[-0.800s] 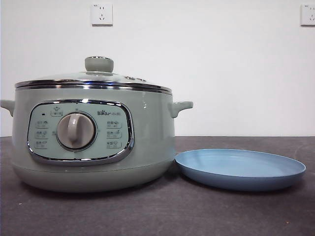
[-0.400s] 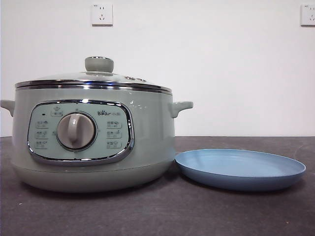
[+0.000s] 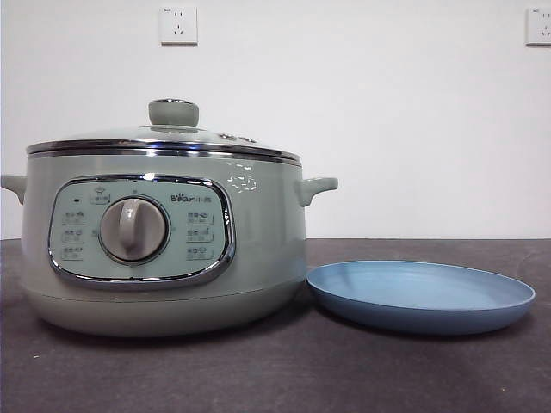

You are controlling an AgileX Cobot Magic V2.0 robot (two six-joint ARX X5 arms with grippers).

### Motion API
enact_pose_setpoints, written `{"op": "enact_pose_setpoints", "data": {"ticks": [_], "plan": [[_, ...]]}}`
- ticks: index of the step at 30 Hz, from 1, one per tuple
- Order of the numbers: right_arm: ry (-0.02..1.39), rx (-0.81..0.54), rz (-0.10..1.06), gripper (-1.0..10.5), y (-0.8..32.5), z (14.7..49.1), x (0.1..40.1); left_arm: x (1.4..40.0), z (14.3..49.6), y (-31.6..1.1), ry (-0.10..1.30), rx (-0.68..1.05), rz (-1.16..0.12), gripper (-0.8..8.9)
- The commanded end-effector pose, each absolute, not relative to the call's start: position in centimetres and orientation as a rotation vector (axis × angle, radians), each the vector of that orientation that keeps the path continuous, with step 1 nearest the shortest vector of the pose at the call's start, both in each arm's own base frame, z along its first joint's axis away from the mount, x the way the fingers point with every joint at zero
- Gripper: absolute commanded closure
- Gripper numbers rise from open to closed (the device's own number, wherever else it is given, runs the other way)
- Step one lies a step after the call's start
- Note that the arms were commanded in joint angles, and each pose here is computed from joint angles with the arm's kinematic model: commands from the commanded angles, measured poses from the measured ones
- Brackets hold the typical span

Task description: Take the pumpkin out from the steamer,put the pumpkin in the blue plate,close the lid

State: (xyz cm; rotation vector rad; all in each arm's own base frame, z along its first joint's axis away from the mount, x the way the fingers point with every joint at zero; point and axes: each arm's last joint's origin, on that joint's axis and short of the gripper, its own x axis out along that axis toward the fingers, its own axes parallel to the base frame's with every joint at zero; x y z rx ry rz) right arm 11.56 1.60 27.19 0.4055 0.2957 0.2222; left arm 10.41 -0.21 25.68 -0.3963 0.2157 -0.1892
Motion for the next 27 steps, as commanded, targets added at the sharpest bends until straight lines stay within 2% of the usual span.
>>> {"op": "enact_pose_setpoints", "data": {"ticks": [1,7,15,17,20,21,24,27], "plan": [[0.298,0.344,0.232,9.6,1.7,28.6,12.2,11.1,26.9,-0.3,0.222,-0.295,-0.265,8.21],[0.372,0.249,0.330,9.6,2.1,31.4,13.6,12.7,29.5,-0.7,0.252,-0.250,-0.452,8.21],[0.482,0.180,0.579,9.6,2.8,33.6,15.1,13.9,31.2,-1.4,0.347,-0.298,-0.734,8.17],[0.488,0.180,0.597,8.9,2.9,33.7,15.2,13.9,31.4,-1.5,0.343,-0.296,-0.755,8.17],[0.489,0.181,0.599,6.9,2.9,33.7,15.3,13.9,31.5,-1.6,0.337,-0.293,-0.763,7.96],[0.490,0.181,0.599,6.3,2.9,33.7,15.3,13.9,31.5,-1.6,0.337,-0.293,-0.762,7.29],[0.492,0.181,0.592,5.3,2.9,33.7,15.3,13.9,31.5,-1.6,0.340,-0.301,-0.733,4.31],[0.503,0.181,0.580,5.3,2.9,33.6,15.3,14.0,31.5,-1.5,0.347,-0.320,-0.714,4.05]]}}
